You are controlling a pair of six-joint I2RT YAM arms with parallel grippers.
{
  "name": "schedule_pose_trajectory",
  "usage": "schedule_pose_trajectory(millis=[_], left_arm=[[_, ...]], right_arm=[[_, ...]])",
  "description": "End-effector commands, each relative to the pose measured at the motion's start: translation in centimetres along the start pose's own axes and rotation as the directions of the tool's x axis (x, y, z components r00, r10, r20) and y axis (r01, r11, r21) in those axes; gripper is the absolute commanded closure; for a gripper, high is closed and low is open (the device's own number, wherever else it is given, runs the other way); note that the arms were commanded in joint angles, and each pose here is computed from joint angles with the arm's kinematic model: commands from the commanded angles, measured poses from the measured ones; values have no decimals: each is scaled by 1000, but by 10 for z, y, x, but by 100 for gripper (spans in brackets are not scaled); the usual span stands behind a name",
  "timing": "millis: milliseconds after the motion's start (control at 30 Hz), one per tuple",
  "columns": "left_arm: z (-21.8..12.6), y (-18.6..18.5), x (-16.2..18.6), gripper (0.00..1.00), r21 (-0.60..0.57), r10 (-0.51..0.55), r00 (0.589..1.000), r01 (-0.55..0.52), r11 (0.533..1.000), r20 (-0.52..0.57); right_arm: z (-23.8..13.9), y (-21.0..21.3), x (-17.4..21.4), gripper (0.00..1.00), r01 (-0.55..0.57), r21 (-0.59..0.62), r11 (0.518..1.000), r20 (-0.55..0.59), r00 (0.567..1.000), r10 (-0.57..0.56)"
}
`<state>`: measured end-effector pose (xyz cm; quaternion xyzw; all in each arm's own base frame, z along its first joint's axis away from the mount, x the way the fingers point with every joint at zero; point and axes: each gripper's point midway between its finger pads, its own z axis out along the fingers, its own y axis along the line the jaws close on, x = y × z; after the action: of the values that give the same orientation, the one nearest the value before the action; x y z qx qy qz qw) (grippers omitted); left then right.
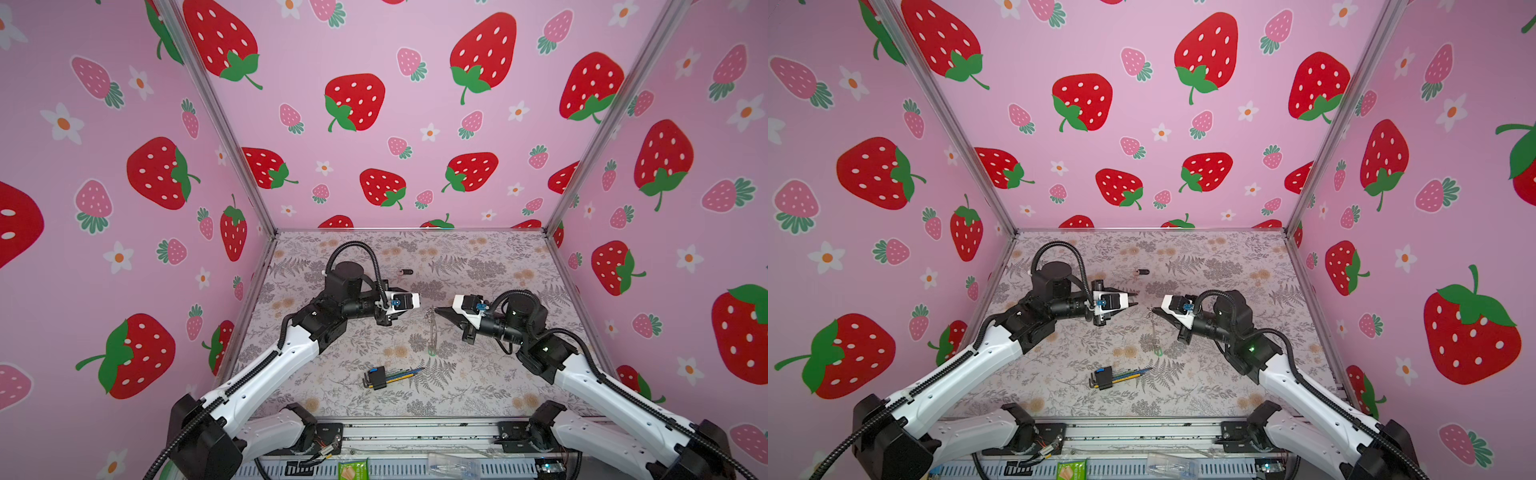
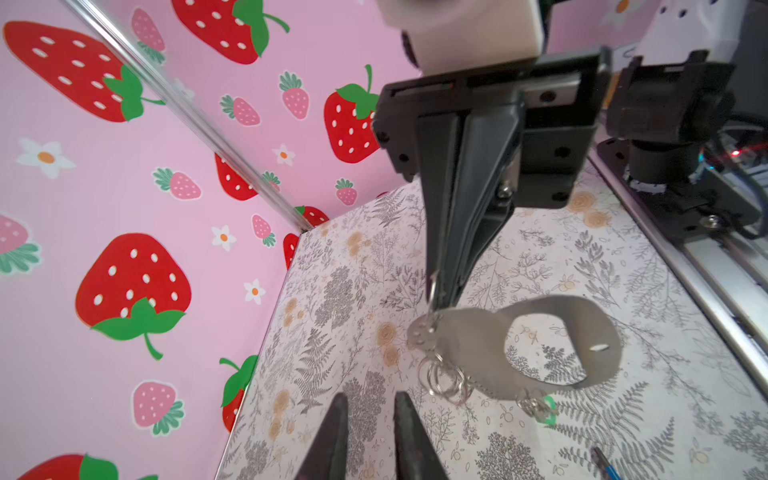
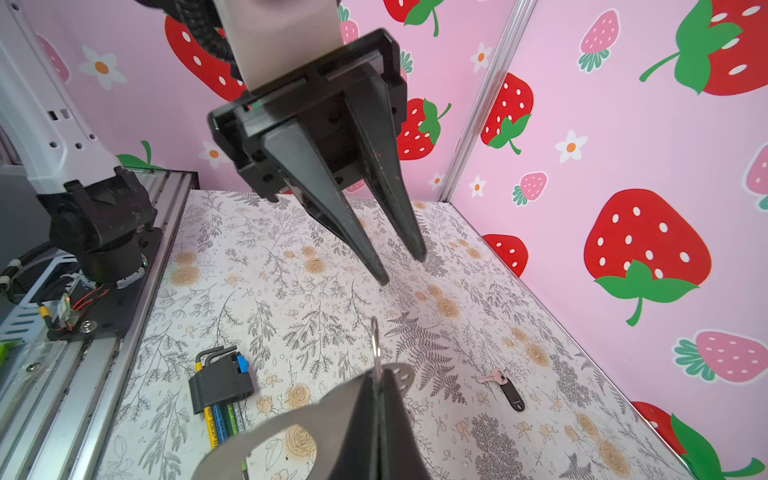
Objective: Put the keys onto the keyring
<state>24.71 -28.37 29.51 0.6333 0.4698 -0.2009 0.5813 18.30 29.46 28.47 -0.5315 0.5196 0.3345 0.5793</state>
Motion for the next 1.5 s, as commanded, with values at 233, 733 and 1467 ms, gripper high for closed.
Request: schedule_pose_trajectory(millis=[233, 733, 1467], left_arm=[[-4, -8, -31, 77, 45, -111, 971, 104, 994, 213], [3, -10, -35, 79, 114, -134, 961, 108, 988, 244], [9, -15, -43, 87, 163, -116, 965, 78, 984, 237]], right_arm=[[6, 0, -26, 96, -33, -38, 999, 110, 993, 37], [5, 4, -36, 96, -26, -73, 997, 143, 989, 36], [6, 6, -32, 95, -23, -86, 996, 135, 990, 35]])
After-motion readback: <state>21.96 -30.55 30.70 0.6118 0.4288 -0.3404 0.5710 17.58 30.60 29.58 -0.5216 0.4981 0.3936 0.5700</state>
